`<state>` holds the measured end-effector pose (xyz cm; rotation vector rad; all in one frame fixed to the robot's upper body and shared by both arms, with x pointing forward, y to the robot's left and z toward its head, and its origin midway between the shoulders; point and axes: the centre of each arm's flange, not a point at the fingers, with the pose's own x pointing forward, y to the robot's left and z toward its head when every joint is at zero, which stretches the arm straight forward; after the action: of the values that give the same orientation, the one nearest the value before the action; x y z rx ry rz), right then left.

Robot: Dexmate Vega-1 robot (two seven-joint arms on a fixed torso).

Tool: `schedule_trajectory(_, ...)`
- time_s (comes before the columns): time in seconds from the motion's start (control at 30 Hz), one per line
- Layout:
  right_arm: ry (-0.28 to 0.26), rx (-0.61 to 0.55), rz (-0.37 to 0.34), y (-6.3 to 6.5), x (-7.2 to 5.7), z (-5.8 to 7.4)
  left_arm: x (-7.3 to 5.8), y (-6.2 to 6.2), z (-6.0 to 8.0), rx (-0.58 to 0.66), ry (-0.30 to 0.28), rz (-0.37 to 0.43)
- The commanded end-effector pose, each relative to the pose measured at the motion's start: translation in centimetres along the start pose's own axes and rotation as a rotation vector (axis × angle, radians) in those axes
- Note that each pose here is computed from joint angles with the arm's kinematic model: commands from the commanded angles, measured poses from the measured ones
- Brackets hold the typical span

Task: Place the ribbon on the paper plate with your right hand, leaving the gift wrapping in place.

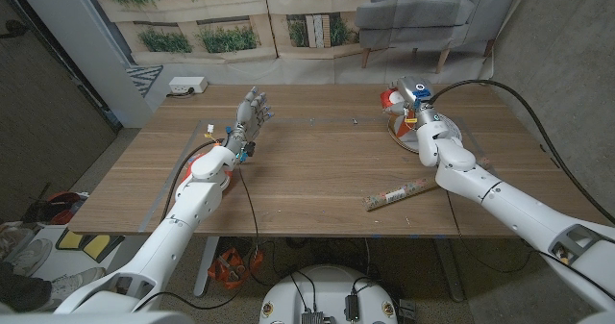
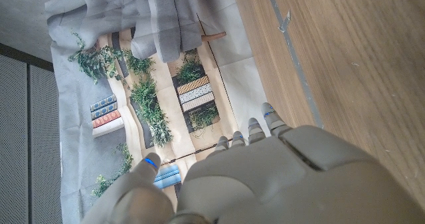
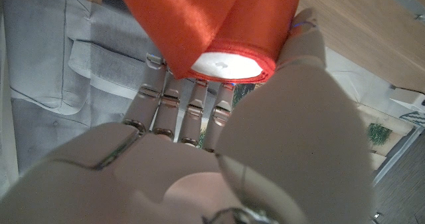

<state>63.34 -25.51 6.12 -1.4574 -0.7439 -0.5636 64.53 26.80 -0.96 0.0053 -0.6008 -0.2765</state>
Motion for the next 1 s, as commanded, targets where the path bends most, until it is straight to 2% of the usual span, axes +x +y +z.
schedule_trajectory(0.03, 0.064, -0.006, 0.036, 0.4, 0.1, -1.5, -0.1, 0.0, 0.1, 0.002, 0.0, 0.002)
schedule_trajectory(0.67, 0.159, 0.004, 0.113, 1.5, 0.3, -3.4, -0.3, 0.1, 0.3, 0.006, -0.002, 0.005)
schedule_trajectory(1.0, 0.195, 0.006, 0.183, 2.6, 0.7, -4.1, -0.4, 0.2, 0.3, 0.006, 0.0, 0.008)
